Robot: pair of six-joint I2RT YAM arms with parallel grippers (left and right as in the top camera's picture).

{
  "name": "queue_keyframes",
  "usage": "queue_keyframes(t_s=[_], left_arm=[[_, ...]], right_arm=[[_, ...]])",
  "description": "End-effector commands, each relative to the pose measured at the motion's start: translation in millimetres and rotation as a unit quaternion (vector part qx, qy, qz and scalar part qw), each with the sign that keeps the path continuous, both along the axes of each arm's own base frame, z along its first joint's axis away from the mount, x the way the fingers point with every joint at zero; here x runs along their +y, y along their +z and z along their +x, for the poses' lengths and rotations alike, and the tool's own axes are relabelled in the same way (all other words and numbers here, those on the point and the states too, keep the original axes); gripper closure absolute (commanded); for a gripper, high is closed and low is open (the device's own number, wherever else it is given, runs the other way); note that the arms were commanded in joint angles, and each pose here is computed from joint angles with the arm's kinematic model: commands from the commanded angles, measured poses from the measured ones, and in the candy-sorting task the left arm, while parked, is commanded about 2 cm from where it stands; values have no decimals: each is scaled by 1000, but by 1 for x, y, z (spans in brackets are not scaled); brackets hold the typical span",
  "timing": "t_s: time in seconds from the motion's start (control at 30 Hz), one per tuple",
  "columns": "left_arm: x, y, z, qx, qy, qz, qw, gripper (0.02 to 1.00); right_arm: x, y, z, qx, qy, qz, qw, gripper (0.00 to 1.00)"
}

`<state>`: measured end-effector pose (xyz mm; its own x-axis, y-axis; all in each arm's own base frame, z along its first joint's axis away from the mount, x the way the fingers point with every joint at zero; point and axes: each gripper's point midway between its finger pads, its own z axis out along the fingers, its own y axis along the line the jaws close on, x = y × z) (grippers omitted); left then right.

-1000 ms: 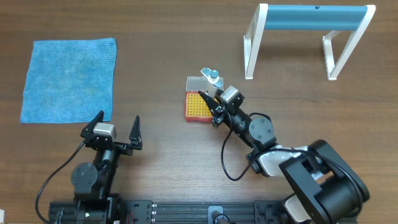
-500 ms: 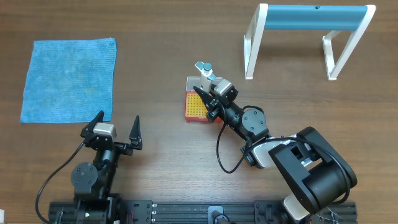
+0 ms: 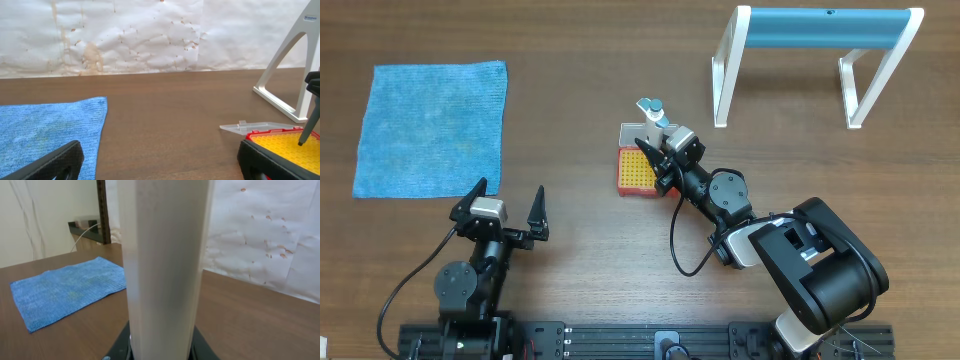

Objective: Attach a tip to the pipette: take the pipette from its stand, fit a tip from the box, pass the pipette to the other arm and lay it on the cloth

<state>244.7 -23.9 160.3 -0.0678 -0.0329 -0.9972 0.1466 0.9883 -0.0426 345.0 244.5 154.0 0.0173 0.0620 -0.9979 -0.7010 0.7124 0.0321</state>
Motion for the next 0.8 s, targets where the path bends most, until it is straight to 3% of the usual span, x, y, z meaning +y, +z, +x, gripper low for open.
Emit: queue_keyframes(t_s=[0.03, 0.8], left_arm=[[0, -1, 0, 2, 2, -6, 1000, 18], [0, -1, 0, 2, 2, -6, 1000, 18]], right_arm=[[4, 6, 1, -5, 10, 10, 1000, 925], [11, -6, -10, 13, 31, -1, 999, 925]])
